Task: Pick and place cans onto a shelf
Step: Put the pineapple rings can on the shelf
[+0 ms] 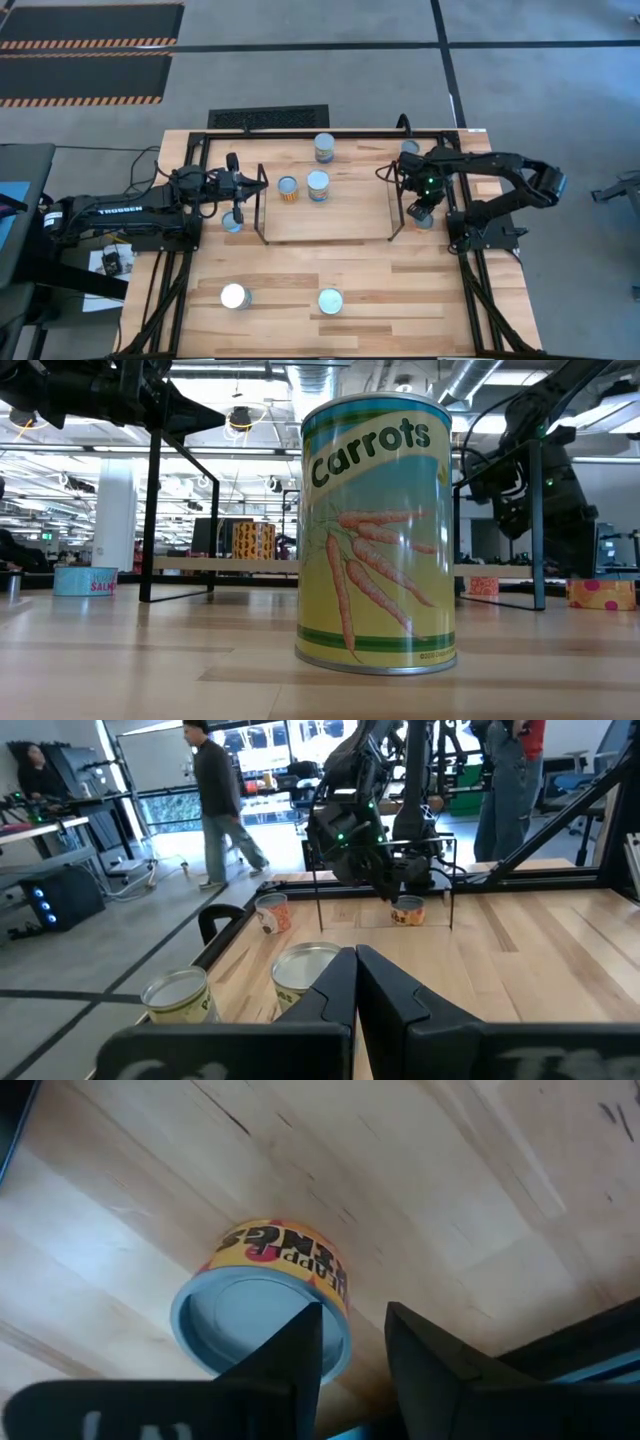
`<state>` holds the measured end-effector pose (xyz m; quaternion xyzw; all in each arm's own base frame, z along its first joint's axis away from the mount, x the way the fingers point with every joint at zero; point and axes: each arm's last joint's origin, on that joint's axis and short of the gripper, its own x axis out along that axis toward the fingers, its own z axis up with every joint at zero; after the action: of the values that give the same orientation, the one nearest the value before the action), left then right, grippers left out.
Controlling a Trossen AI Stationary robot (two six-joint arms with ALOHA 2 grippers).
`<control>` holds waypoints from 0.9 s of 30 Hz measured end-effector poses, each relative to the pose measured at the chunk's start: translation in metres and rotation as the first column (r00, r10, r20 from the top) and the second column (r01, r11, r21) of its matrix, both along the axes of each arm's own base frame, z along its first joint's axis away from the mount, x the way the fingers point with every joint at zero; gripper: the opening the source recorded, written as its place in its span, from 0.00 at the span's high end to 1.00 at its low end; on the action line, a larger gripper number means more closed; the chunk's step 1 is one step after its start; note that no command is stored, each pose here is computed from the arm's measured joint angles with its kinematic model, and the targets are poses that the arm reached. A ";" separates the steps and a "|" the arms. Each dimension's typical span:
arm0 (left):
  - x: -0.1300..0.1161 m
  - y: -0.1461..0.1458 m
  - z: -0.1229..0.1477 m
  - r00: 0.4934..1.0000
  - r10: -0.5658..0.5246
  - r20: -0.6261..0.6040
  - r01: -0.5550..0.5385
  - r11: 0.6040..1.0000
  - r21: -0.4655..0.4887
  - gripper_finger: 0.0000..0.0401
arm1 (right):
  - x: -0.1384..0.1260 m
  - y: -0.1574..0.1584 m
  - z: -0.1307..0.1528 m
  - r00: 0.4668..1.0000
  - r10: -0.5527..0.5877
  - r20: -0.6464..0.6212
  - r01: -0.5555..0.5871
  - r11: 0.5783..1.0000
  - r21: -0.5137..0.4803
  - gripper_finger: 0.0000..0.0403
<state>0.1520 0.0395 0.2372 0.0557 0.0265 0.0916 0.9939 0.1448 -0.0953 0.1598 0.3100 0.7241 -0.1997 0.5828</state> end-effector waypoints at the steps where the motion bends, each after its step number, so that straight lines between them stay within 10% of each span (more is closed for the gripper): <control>1: 0.000 0.000 0.000 1.000 0.000 0.000 0.000 1.000 0.000 1.00 | 0.000 0.000 0.000 1.000 0.001 -0.001 -0.001 1.000 0.002 0.69; 27: 0.000 0.000 0.000 1.000 0.000 0.000 0.000 1.000 0.001 1.00 | 0.007 -0.003 -0.014 1.000 -0.012 -0.015 0.013 0.997 0.074 0.83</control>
<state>0.1519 0.0395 0.2373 0.0560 0.0263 0.0915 0.9939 0.1519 -0.0982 0.1463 0.3345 0.7334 -0.1785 0.5642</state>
